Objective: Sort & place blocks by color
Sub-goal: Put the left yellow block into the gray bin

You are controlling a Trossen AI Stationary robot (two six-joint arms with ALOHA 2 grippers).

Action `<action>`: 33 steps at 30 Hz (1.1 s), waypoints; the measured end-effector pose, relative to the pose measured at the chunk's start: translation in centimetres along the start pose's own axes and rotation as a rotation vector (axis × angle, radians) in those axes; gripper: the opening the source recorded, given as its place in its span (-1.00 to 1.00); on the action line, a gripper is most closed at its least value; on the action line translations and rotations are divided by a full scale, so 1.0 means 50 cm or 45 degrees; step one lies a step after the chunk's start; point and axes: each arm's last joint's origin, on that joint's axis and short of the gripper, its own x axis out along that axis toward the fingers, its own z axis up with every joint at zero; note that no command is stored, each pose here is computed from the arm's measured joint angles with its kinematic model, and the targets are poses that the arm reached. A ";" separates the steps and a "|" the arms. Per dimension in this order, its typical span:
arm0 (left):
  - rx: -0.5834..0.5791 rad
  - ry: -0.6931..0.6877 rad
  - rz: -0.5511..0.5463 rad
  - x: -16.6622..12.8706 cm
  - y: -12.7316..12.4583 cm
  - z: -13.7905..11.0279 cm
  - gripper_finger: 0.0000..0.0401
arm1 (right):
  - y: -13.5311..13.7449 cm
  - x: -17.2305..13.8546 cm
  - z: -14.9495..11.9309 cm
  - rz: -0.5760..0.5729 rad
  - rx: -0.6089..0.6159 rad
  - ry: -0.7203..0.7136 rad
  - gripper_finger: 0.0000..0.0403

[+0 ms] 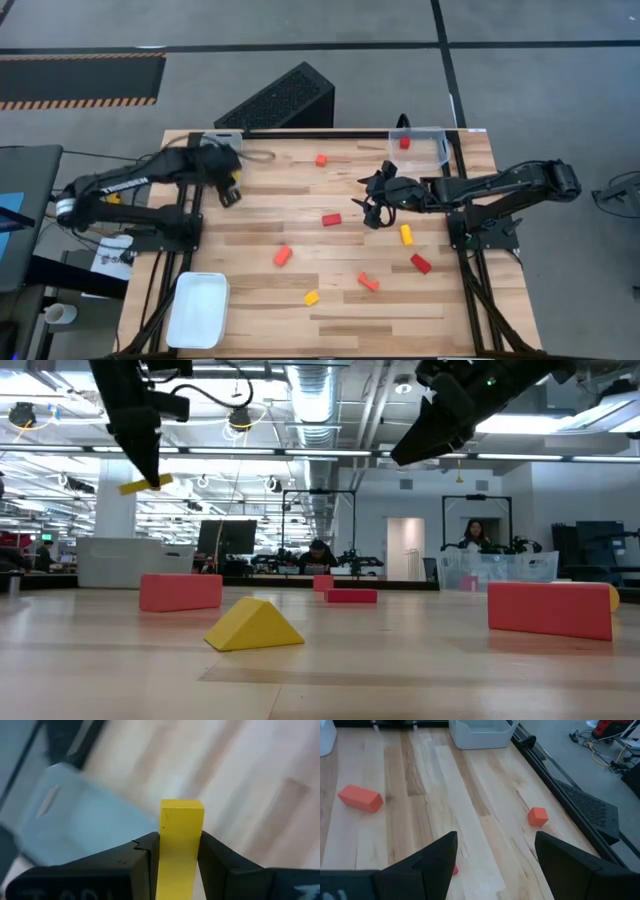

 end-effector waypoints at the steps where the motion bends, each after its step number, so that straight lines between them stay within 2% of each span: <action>1: -0.027 0.020 0.034 0.004 0.017 -0.001 -0.60 | 0.000 0.000 0.000 0.000 0.001 -0.002 0.44; 4: -0.136 0.070 0.110 0.023 0.069 0.002 -0.60 | 0.000 0.000 0.000 0.000 0.000 -0.002 0.44; 8: -0.262 0.100 0.135 0.068 0.135 0.018 -0.61 | 0.000 0.000 0.001 0.000 -0.003 -0.004 0.44; 14: -0.491 0.217 0.050 0.159 0.231 0.014 -0.60 | 0.000 0.000 0.001 0.000 -0.018 -0.006 0.44; 19: -0.580 0.230 -0.063 0.207 0.249 0.020 -0.60 | 0.000 0.000 0.000 0.000 -0.024 -0.002 0.44; 25: -0.685 0.385 -0.054 0.255 0.259 0.028 -0.59 | 0.000 0.000 0.001 0.001 -0.030 -0.009 0.44; 28: -0.757 0.377 -0.030 0.283 0.266 0.038 -0.59 | 0.000 0.000 0.001 0.001 -0.031 -0.008 0.44; 33: -0.836 0.450 -0.104 0.334 0.272 0.029 -0.59 | 0.000 0.000 0.001 0.001 -0.031 -0.007 0.44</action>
